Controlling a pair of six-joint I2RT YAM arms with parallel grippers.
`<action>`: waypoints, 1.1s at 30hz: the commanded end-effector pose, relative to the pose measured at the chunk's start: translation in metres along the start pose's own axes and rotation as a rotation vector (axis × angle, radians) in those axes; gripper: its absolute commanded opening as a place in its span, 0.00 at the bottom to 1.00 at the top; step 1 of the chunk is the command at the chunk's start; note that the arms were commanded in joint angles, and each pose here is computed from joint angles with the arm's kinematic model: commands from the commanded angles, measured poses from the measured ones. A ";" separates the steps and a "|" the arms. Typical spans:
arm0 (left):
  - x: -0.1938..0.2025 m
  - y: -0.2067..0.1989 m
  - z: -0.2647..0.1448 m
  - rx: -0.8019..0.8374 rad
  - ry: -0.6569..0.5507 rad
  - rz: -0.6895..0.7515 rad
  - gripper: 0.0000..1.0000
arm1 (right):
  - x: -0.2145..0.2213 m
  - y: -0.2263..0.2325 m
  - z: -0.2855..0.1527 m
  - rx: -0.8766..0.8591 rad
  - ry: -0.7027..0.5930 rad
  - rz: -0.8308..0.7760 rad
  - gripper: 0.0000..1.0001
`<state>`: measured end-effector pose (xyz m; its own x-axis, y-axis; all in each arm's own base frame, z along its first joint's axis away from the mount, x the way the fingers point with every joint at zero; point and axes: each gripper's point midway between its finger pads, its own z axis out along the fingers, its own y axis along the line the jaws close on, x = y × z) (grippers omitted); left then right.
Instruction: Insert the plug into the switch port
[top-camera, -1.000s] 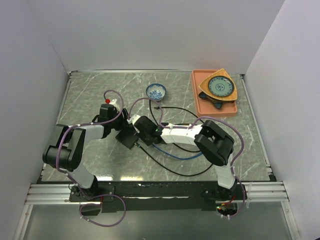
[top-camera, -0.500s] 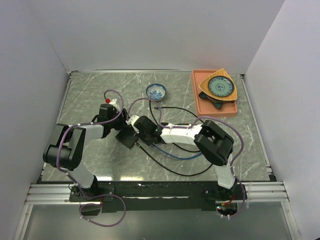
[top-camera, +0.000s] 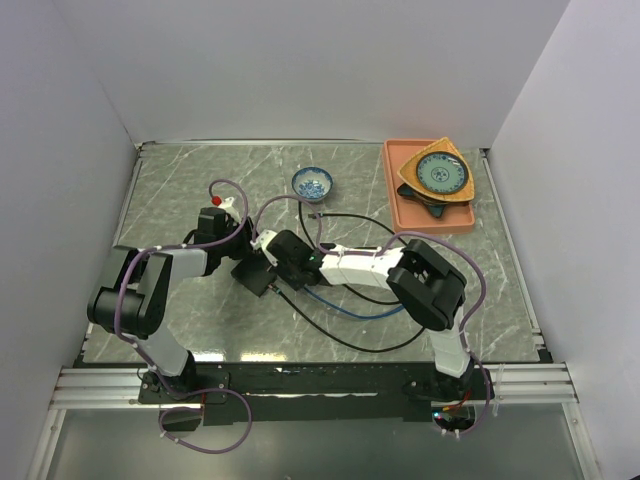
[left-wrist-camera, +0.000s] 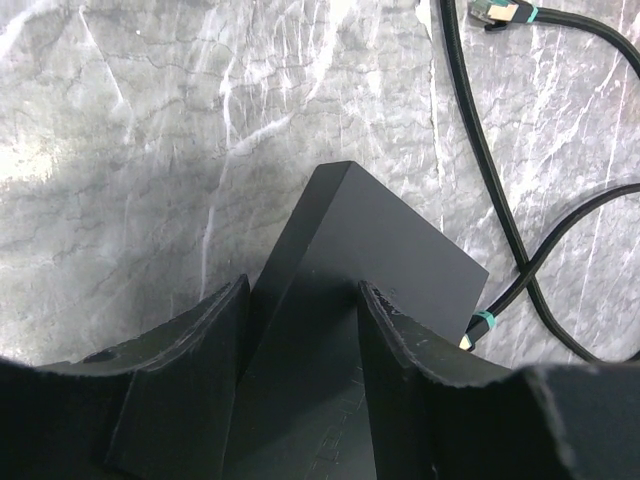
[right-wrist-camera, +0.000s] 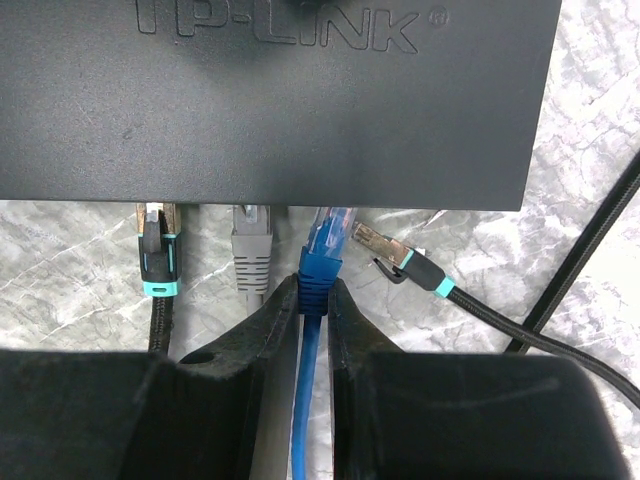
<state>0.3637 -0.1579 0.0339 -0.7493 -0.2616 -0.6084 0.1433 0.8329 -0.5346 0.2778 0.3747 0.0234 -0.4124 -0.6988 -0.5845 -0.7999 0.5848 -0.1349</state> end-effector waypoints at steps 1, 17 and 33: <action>0.054 -0.037 -0.005 0.183 0.217 -0.051 0.50 | -0.136 0.001 -0.022 -0.039 -0.441 0.031 0.00; 0.065 -0.045 -0.004 0.250 0.282 -0.062 0.41 | -0.178 -0.007 -0.035 -0.125 -0.608 0.059 0.00; 0.075 -0.052 -0.001 0.299 0.346 -0.060 0.28 | -0.201 -0.027 -0.027 -0.122 -0.666 0.098 0.00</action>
<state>0.3880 -0.1628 0.0355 -0.7245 -0.2343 -0.6483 0.2236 0.8097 -0.5426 0.2972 0.3822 0.0228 -0.4929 -0.6321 -0.5979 -0.7964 0.6045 0.0175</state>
